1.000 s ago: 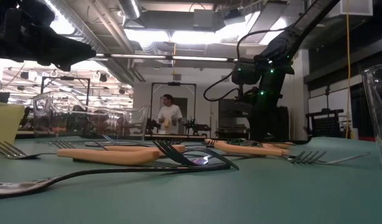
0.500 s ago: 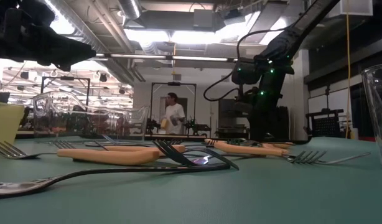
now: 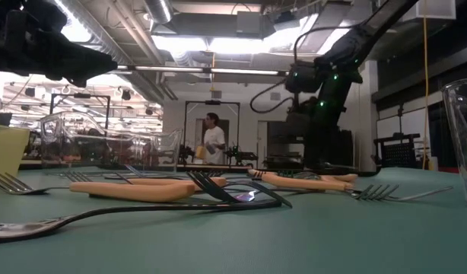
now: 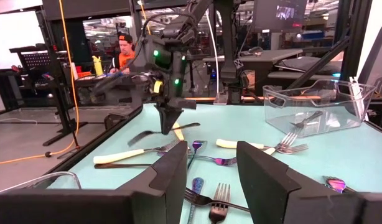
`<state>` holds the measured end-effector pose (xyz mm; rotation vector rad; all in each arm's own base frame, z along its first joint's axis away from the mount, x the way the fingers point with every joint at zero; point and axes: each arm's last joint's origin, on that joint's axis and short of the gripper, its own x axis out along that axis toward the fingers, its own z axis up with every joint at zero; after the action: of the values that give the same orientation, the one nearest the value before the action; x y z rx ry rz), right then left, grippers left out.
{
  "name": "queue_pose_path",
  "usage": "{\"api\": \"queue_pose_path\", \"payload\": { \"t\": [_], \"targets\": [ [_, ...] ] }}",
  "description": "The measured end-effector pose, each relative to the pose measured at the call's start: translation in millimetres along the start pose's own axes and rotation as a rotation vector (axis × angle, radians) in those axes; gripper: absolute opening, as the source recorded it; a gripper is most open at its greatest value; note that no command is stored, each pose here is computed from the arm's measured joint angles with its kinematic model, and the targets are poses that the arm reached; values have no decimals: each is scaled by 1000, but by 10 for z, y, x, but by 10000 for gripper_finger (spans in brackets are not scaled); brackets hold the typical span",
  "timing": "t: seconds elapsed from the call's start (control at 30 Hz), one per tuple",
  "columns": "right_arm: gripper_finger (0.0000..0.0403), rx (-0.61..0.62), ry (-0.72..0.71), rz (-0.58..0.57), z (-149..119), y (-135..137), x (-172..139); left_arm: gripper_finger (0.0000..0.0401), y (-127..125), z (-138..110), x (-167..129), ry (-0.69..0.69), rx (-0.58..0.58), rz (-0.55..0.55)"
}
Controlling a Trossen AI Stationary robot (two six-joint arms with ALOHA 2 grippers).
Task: Sort silverware by color (type)
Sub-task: Put the black fork in the bottom transparent bin
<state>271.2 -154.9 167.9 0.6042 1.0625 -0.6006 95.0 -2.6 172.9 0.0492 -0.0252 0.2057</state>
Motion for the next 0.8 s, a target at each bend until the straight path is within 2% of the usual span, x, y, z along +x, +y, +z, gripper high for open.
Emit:
{"api": "queue_pose_path", "payload": {
  "t": [0.33,0.8],
  "targets": [
    [1,-36,-104,51,-57,121,-542,133,0,-1,0,0,0,0],
    [1,-213,-203,254,-498,746,-1182,133,0,-1,0,1,0,0]
  ]
}}
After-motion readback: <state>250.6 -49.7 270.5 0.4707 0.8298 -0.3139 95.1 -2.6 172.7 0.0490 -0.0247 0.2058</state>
